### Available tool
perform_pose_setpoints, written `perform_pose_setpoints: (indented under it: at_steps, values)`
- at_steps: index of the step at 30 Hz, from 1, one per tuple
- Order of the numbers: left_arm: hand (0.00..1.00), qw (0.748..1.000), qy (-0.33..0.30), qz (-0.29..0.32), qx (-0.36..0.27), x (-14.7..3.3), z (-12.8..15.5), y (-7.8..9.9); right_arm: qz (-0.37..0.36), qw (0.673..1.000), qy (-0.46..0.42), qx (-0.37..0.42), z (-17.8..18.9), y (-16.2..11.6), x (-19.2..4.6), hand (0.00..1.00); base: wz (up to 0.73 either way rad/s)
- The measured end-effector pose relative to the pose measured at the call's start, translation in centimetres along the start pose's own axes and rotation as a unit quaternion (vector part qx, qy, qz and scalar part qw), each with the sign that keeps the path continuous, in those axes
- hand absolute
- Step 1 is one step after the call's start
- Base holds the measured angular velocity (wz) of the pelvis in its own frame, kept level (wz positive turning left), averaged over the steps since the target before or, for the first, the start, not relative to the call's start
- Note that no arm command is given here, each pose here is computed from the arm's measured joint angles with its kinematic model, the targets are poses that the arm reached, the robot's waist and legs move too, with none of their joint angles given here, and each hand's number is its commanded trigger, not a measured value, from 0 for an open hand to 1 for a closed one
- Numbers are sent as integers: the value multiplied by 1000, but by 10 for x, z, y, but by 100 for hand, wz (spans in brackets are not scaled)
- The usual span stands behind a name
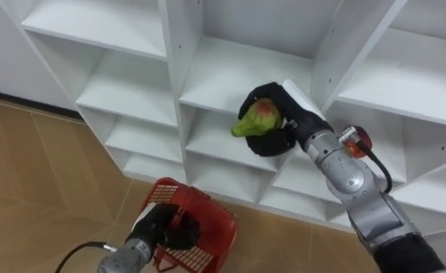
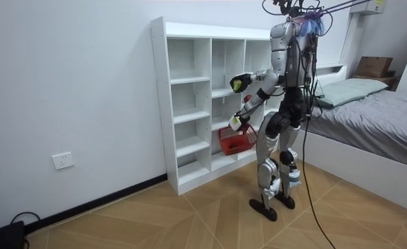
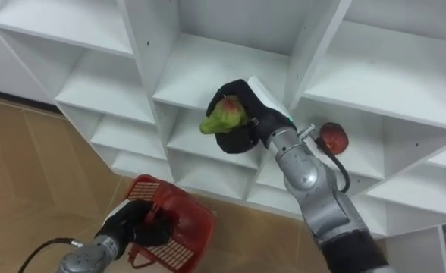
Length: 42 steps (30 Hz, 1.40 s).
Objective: Collect fruits from the closet
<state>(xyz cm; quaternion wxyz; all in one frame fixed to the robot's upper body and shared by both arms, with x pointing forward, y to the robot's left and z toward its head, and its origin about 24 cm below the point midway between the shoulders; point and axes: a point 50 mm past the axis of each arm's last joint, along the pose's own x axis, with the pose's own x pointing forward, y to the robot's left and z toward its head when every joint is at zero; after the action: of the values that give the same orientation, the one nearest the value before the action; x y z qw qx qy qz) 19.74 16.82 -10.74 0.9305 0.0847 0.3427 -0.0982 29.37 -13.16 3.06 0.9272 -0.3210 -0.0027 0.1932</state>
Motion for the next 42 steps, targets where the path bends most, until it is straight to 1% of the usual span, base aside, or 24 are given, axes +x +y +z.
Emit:
perform_pose_setpoints:
  at_steps: [12, 16, 22, 26, 34, 42]
  values:
    - [100, 1000, -11, 3, -4, 1, 5, -4, 22, 999, 31, 16, -15, 14, -5, 100, 0]
    - [100, 999, -45, 0, -2, 2, 15, -7, 38, 997, 60, 25, -29, 24, -15, 100, 0]
    - [100, 998, -54, -5, -14, 2, 18, -12, 55, 994, 89, 38, -44, 38, -29, 100, -3]
    - [100, 997, -65, -8, -40, 2, 19, -13, 72, 988, 127, 44, -61, 48, -37, 100, 0]
    - [100, 997, -70, -15, -39, 2, 21, -17, 86, 986, 138, 39, -66, 54, -39, 100, -4]
    - [100, 995, -83, -27, -58, 3, 27, -21, 106, 981, 154, 46, -71, 68, -42, 100, -2]
